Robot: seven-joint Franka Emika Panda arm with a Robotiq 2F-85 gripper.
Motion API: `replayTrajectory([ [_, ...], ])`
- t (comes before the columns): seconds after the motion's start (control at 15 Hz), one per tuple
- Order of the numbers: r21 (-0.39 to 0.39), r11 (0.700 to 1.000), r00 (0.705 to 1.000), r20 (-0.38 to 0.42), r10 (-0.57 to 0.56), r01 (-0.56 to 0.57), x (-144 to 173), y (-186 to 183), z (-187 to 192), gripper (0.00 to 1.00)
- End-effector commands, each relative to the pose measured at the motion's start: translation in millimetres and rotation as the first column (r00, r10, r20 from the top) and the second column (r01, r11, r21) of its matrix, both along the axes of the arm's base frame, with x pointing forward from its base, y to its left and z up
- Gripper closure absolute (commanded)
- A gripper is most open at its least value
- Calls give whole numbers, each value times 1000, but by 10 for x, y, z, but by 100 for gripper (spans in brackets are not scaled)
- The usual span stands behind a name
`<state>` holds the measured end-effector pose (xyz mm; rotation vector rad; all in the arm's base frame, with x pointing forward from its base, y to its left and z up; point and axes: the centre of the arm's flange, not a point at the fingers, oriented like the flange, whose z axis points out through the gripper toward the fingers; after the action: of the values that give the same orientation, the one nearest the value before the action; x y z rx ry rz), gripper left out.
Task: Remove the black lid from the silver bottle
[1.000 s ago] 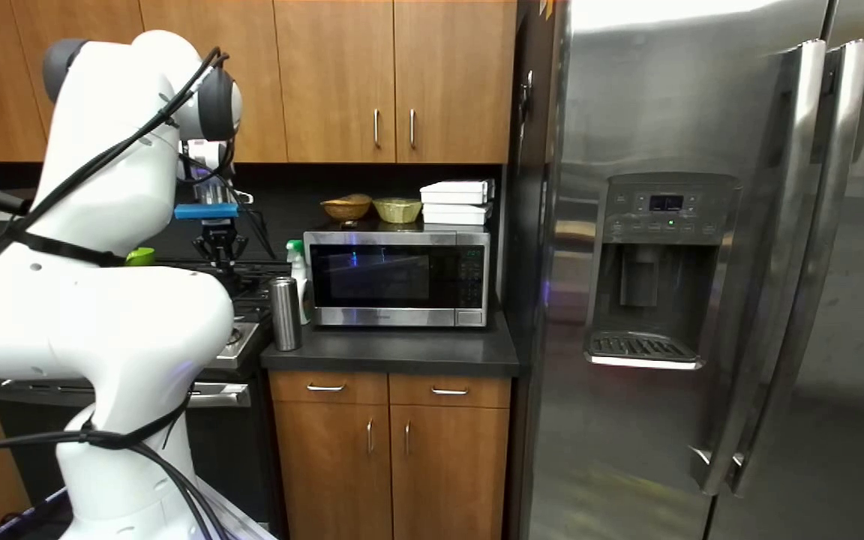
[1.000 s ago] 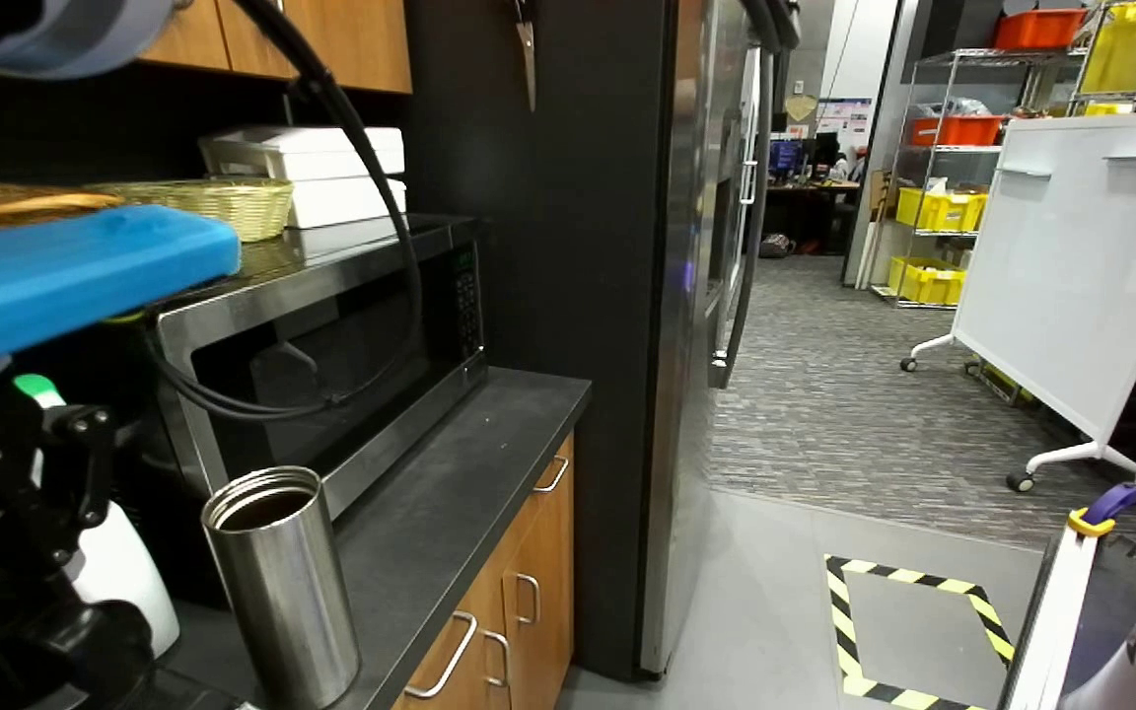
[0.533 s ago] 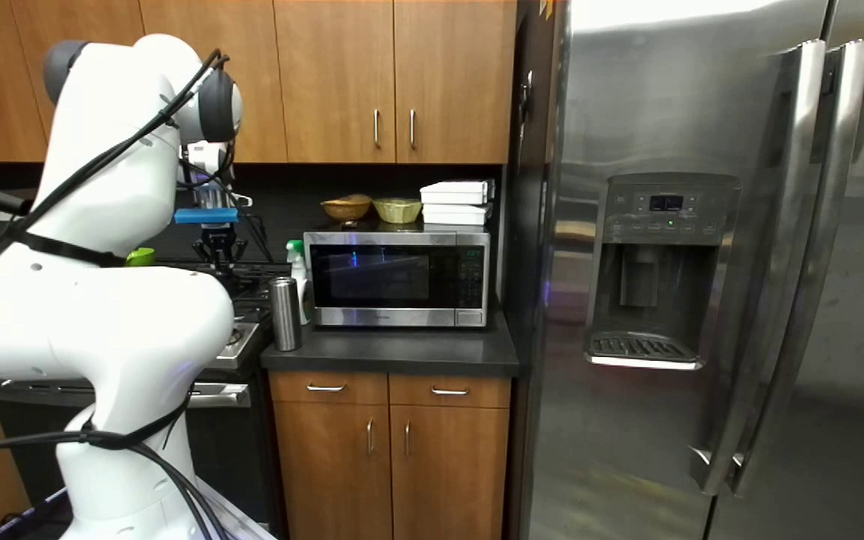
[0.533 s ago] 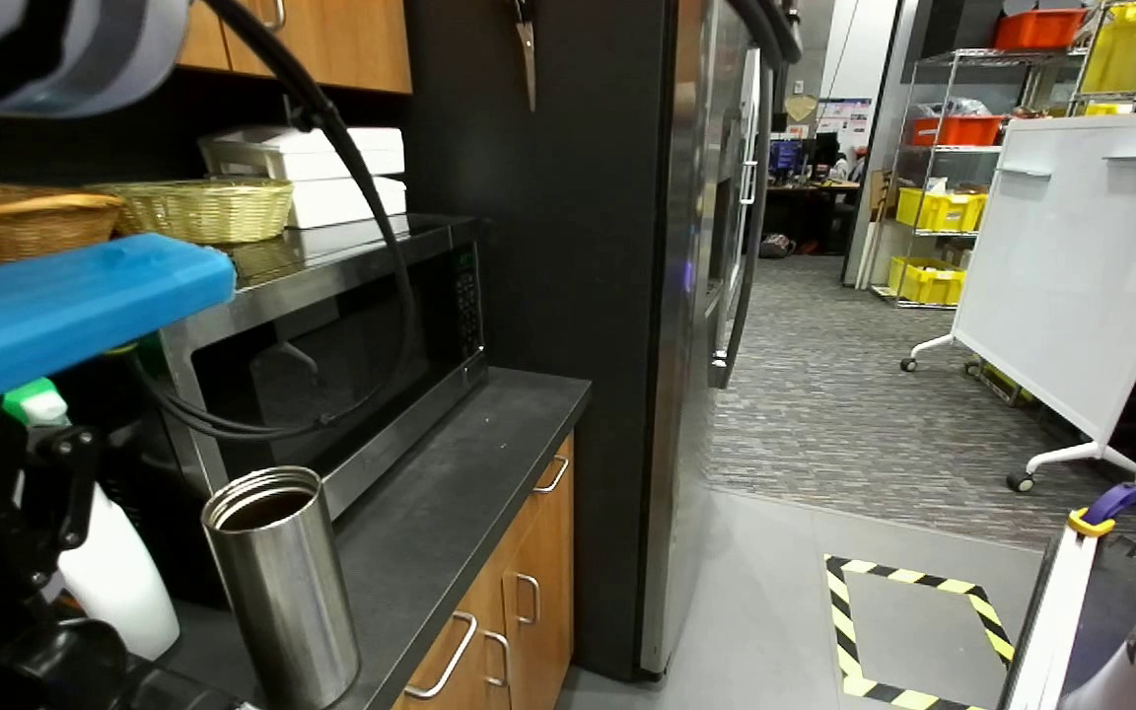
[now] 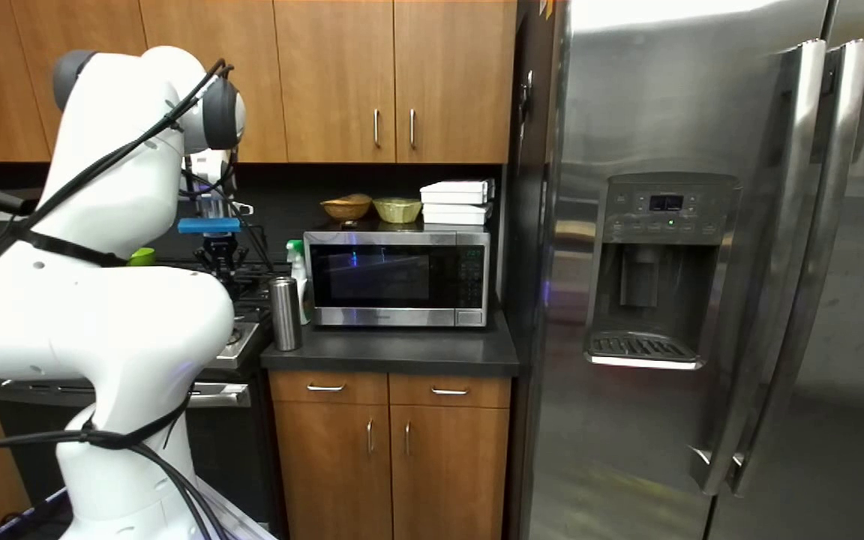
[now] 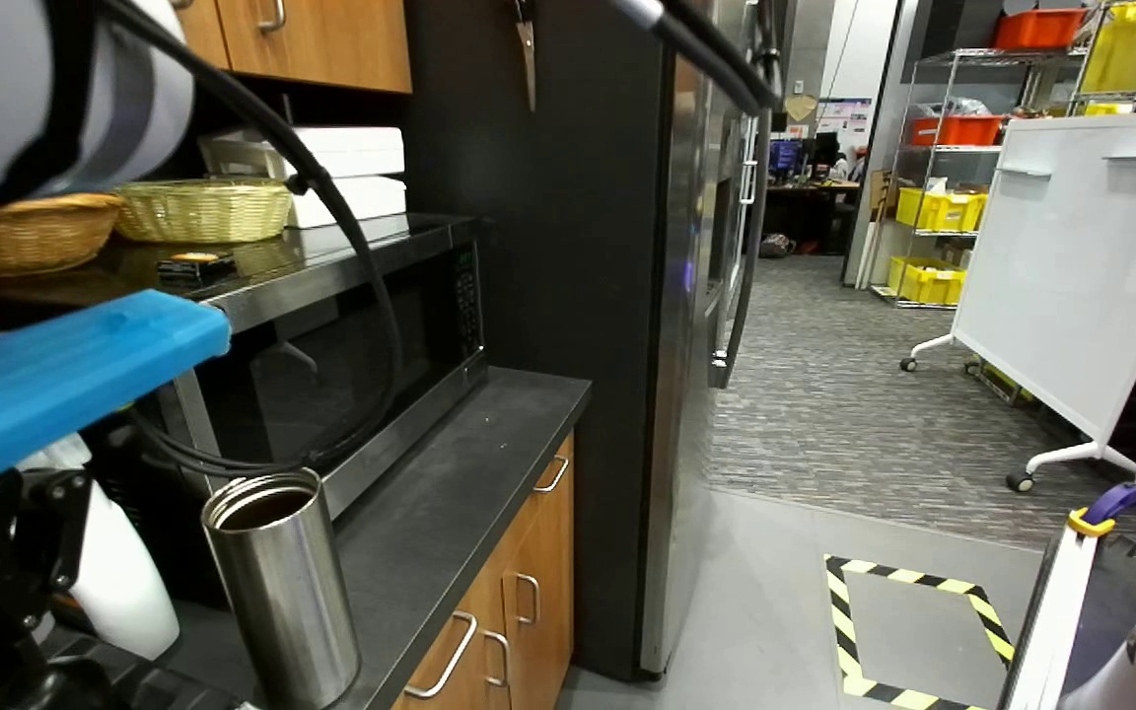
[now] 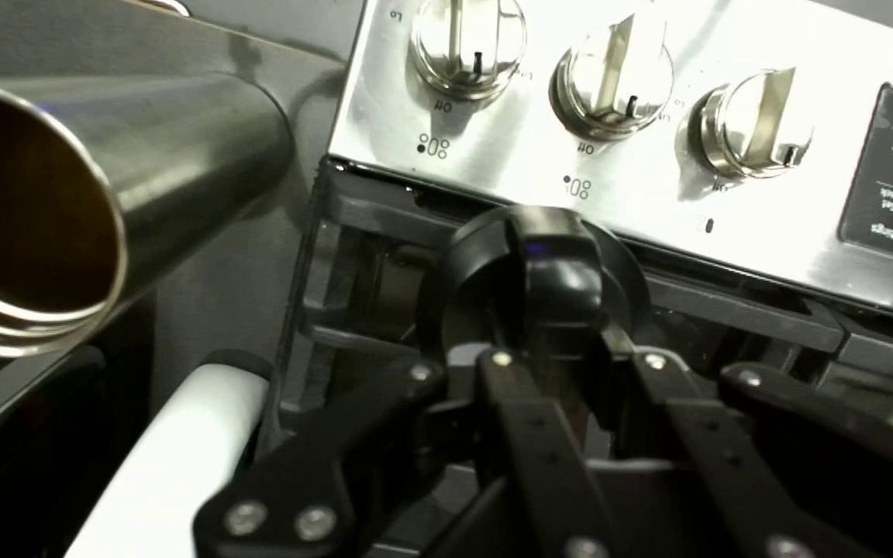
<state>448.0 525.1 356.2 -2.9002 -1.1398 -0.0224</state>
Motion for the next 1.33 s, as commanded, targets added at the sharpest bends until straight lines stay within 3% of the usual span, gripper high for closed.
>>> replayTrajectory([
  [0.0, -4, 1000, 999, 26, 28, -28, 68, 87, -85, 94],
  [1.27, -29, 999, 999, 47, 24, -22, 349, 244, -296, 94],
])
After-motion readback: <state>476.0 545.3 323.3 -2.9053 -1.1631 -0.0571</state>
